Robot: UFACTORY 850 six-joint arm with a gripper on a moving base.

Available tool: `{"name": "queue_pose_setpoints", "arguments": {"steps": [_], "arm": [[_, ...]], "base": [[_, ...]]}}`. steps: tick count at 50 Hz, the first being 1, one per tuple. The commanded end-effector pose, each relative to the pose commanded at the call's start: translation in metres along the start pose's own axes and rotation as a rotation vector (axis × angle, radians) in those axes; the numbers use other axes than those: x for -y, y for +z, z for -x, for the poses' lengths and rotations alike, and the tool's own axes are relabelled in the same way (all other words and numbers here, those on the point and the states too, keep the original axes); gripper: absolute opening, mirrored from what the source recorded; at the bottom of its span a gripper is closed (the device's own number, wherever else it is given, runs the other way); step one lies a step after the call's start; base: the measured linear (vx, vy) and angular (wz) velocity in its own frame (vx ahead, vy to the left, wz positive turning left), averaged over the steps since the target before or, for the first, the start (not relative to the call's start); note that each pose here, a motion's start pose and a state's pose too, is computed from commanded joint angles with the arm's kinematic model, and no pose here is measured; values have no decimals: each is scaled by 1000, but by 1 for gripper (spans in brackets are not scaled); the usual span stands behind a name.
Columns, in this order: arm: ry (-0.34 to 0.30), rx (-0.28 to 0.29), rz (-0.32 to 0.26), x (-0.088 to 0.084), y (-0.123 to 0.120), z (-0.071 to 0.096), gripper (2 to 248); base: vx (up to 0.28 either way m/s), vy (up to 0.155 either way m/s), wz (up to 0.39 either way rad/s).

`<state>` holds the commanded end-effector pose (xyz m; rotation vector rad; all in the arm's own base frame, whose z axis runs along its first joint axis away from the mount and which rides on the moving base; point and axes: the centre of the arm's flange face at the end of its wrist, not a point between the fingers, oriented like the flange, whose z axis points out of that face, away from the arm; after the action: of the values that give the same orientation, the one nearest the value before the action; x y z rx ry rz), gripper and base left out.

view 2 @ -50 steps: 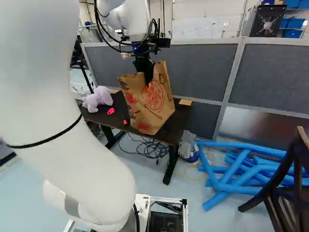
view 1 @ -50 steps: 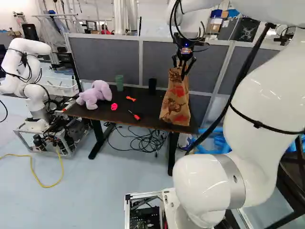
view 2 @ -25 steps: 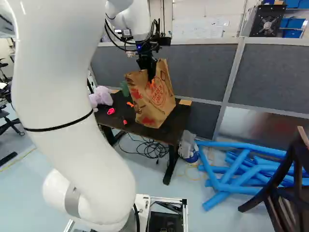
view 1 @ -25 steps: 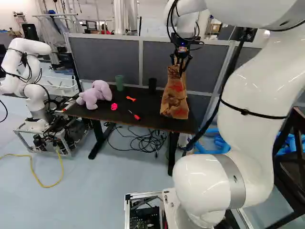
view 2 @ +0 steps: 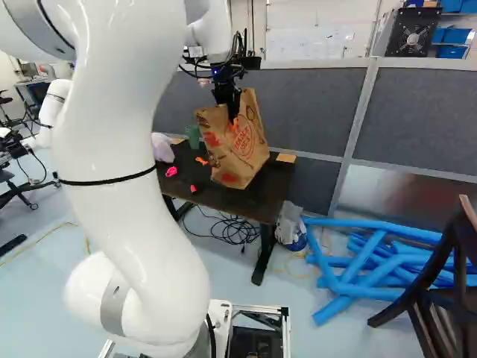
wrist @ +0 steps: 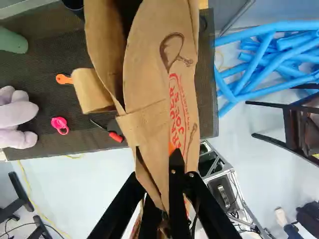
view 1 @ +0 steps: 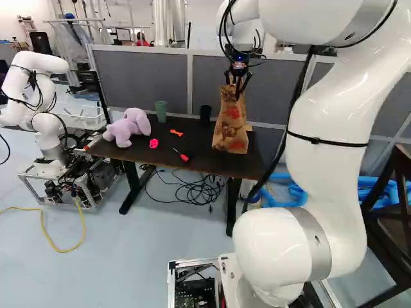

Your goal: Pick up the bag on the ground and place it on the table

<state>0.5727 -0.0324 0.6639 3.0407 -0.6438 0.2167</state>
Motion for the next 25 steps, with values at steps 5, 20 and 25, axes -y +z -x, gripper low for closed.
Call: {"name": "queue_pose_setpoints", "arguments": {"steps": [5, 20, 25], "arm": [[-47, -5, -3, 8, 1, -6, 23], [-215, -22, -10, 27, 4, -24, 23], [-269, -29, -12, 32, 5, -32, 23]], "base": [[0, 0, 0], [0, 0, 0], [0, 0, 0]]}}
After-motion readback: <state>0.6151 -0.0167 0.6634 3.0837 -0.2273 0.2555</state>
